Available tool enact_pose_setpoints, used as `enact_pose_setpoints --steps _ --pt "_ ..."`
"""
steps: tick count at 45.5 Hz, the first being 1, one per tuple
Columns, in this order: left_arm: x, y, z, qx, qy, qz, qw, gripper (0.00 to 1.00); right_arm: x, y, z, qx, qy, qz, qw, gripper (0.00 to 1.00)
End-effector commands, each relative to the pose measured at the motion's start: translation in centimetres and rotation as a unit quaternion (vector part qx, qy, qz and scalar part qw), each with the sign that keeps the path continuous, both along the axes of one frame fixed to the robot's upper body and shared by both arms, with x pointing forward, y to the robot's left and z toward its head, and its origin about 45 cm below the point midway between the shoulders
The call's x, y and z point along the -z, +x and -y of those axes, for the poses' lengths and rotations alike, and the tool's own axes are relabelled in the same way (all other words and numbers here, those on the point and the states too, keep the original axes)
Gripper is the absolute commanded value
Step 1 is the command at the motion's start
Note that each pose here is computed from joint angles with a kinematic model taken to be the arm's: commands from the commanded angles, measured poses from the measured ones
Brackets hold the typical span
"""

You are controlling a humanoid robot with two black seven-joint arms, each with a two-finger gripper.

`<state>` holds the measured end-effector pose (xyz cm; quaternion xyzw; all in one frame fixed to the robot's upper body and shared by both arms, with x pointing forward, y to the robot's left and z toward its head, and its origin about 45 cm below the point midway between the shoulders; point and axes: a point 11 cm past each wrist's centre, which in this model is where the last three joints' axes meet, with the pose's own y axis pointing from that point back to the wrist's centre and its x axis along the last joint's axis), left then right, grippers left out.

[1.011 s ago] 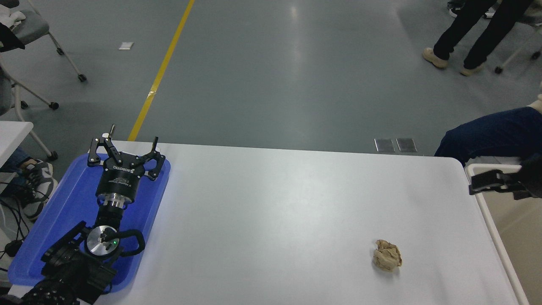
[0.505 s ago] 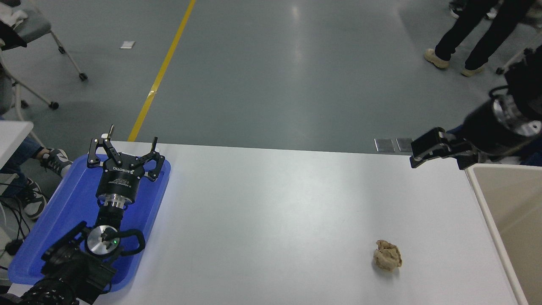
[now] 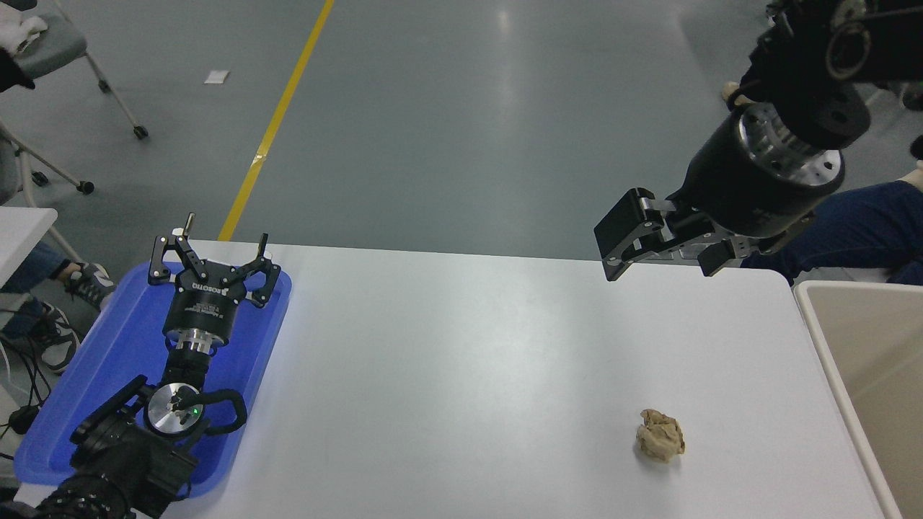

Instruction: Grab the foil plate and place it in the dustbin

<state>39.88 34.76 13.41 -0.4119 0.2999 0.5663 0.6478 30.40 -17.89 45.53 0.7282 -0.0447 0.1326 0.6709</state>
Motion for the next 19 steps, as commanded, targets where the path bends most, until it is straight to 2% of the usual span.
enact_pose_setpoints --steps 1,19 --pt "0.01 0.00 -0.02 -0.001 0.000 -0.001 1.000 1.00 -2.87 -1.40 0.00 0.008 -0.006 0.036 0.999 1.00" --pt "0.00 0.00 -0.01 0.000 0.000 0.000 1.000 1.00 -2.95 -1.26 0.95 0.022 0.014 0.035 0.999 1.00"
